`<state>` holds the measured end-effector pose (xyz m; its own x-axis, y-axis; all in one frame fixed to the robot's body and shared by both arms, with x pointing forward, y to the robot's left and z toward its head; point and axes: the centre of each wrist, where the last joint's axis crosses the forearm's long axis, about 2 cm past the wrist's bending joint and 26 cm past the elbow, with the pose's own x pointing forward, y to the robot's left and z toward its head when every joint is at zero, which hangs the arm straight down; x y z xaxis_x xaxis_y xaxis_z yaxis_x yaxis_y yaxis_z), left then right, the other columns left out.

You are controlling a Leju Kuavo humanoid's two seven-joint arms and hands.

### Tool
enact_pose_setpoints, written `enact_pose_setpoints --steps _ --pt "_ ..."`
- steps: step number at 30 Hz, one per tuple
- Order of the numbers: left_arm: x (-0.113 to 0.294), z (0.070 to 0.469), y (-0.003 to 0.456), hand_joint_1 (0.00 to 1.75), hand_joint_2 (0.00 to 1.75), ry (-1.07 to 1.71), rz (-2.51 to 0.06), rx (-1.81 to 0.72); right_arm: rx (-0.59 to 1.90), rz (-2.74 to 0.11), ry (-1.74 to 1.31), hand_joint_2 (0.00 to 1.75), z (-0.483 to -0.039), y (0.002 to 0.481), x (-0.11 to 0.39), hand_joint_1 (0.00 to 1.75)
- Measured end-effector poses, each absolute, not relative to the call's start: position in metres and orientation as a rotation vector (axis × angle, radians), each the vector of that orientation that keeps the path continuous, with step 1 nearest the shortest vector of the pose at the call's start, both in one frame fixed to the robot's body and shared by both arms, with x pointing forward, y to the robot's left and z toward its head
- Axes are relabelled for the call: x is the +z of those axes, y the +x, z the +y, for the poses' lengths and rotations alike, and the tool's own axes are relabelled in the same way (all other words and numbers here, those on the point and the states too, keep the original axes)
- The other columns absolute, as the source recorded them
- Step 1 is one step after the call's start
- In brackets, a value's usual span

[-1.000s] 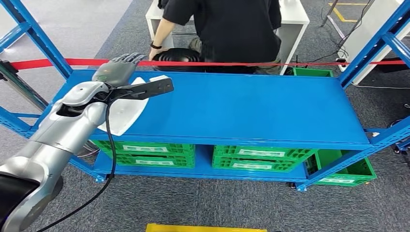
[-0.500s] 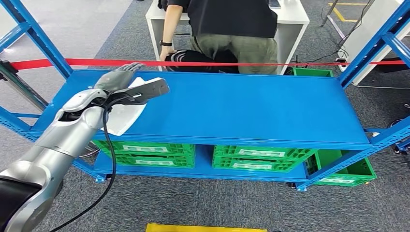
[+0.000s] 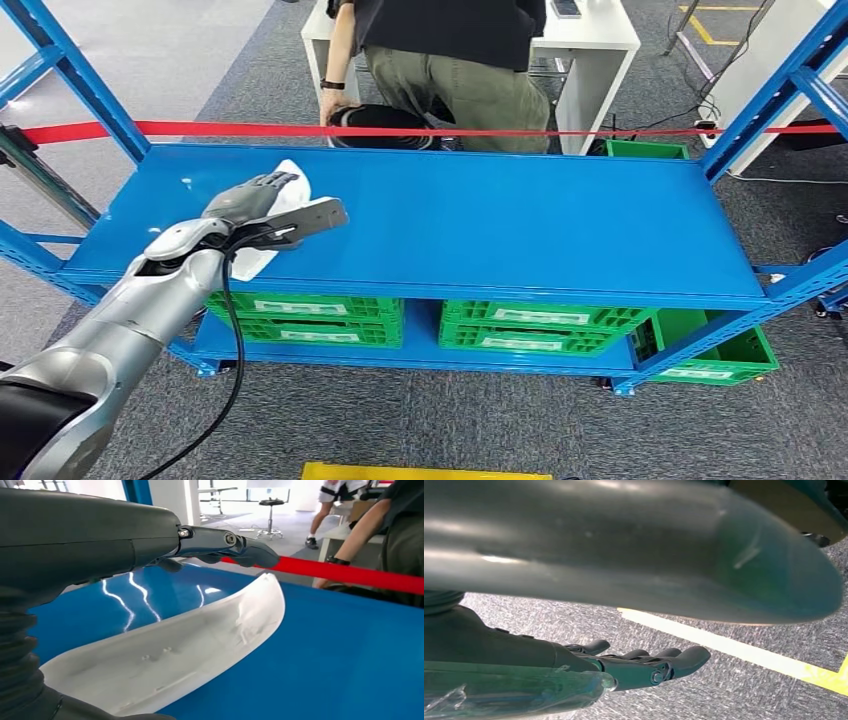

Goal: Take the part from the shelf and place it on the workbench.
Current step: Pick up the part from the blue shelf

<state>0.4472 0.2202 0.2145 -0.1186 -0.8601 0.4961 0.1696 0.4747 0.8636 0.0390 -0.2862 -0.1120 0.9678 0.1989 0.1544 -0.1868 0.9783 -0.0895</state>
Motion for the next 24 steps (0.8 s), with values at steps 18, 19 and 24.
enact_pose_setpoints --steps 18,19,24 --pt "0.2053 0.2168 0.4458 0.0 1.75 0.645 -1.387 -1.013 0.198 -0.162 -0.073 0.0 -0.2855 0.0392 -0.112 0.0" --pt "0.2051 0.2164 0.4456 0.0 1.75 0.644 -1.386 -1.013 0.197 -0.162 -0.073 0.0 -0.2855 0.0392 -0.112 0.0" --pt "0.2043 0.2153 0.4452 0.0 1.75 0.641 -1.385 -1.014 0.197 -0.161 -0.073 0.0 -0.2853 0.0393 -0.112 0.0"
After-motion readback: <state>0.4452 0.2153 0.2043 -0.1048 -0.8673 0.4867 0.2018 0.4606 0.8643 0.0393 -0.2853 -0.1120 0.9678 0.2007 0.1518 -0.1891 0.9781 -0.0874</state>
